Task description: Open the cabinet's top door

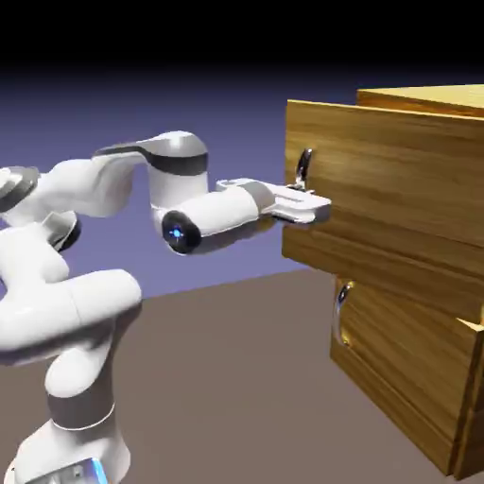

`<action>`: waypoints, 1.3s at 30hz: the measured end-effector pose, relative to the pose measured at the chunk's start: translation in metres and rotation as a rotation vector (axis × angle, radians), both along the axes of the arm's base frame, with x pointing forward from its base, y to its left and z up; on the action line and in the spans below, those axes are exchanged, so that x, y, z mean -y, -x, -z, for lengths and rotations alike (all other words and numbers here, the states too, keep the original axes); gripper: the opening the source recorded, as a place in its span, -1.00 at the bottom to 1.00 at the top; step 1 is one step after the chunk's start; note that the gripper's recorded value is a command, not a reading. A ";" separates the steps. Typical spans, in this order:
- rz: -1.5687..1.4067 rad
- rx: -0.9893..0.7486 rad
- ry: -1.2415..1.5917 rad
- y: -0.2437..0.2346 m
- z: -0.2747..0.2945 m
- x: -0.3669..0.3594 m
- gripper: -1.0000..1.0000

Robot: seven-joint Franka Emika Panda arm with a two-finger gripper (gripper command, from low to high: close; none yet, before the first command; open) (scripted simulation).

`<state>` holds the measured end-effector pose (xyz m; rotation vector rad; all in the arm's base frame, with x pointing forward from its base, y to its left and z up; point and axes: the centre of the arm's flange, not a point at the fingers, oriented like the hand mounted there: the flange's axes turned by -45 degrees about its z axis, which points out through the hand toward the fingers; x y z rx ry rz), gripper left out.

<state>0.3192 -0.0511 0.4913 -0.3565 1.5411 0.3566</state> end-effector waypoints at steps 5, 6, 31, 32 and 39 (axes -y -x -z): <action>-0.093 0.000 0.000 0.021 0.000 0.027 -1.00; -0.111 0.000 0.000 0.024 0.000 0.032 -1.00; -0.615 0.000 0.000 0.085 0.000 0.203 -1.00; -0.635 0.000 0.000 0.085 0.000 0.211 -1.00; -0.777 0.000 0.000 0.085 0.000 0.262 -1.00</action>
